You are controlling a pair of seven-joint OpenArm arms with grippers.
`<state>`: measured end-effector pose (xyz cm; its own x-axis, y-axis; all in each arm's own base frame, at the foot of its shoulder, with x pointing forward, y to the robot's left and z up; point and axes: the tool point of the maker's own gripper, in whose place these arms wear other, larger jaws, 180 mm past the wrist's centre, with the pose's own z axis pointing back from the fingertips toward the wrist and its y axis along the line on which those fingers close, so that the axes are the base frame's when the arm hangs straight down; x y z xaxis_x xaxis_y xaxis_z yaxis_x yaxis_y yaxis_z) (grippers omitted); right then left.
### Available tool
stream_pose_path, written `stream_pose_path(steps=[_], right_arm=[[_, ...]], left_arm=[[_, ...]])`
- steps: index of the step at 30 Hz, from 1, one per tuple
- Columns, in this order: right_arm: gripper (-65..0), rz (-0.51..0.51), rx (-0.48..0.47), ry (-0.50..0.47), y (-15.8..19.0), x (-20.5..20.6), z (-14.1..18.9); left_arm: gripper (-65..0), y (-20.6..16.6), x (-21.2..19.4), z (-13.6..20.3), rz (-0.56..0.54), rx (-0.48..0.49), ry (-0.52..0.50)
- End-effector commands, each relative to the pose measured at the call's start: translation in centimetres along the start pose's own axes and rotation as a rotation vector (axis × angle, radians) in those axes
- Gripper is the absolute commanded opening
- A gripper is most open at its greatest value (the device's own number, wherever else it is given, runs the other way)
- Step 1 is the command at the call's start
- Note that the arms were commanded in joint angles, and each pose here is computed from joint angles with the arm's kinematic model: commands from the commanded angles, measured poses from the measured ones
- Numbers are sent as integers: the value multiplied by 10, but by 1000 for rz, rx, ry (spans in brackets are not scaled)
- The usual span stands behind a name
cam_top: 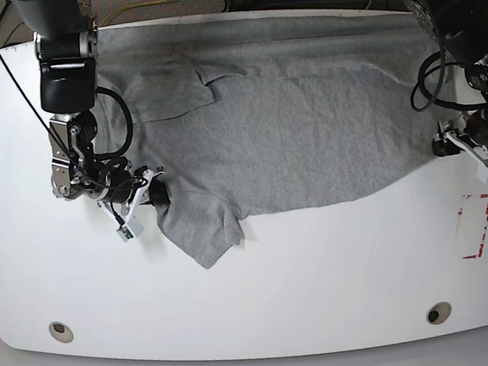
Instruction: Layout the t-shirt on the table in an organized manner, then fold the t-shirt properly
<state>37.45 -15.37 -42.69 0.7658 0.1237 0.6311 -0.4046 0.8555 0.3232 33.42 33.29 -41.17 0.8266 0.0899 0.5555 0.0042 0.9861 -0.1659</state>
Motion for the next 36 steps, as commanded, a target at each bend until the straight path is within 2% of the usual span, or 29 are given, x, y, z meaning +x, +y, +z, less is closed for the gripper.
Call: stream_pose_path(steps=[1,4,9,12,14,23,29,33,36], right_arm=[[-645,21,-19,16,-6,3,4],[-645,21,-19,16,-6,3,4],[-645,23,-20,11,-6,5,5],[-645,36,-24,5,-5,8,7],[-645,46,-25,-2,-4,11,8],[-647,53,-25,-6,-3,13,8],[-647,53,-25,-4,-3,13,8],[-648,53,-28,-2,-4,13,9],[-648,51,-27,-3,-4,13,9]], left_arm=[[-256,0,2,1,-12,1,9],[-296,-1,2,1,-12,-1,10],[-496,-2,3,1,-12,-2,8],[-585,-2,4,1,-12,-2,5],[-621,-2,4,1,-12,-2,4],[-622,-1,15,8,-37,17,-29],[-624,-11,37,21,-97,43,-98],[-624,-14,37,28,-128,62,-113],[-624,-25,41,32,-198,66,-109]])
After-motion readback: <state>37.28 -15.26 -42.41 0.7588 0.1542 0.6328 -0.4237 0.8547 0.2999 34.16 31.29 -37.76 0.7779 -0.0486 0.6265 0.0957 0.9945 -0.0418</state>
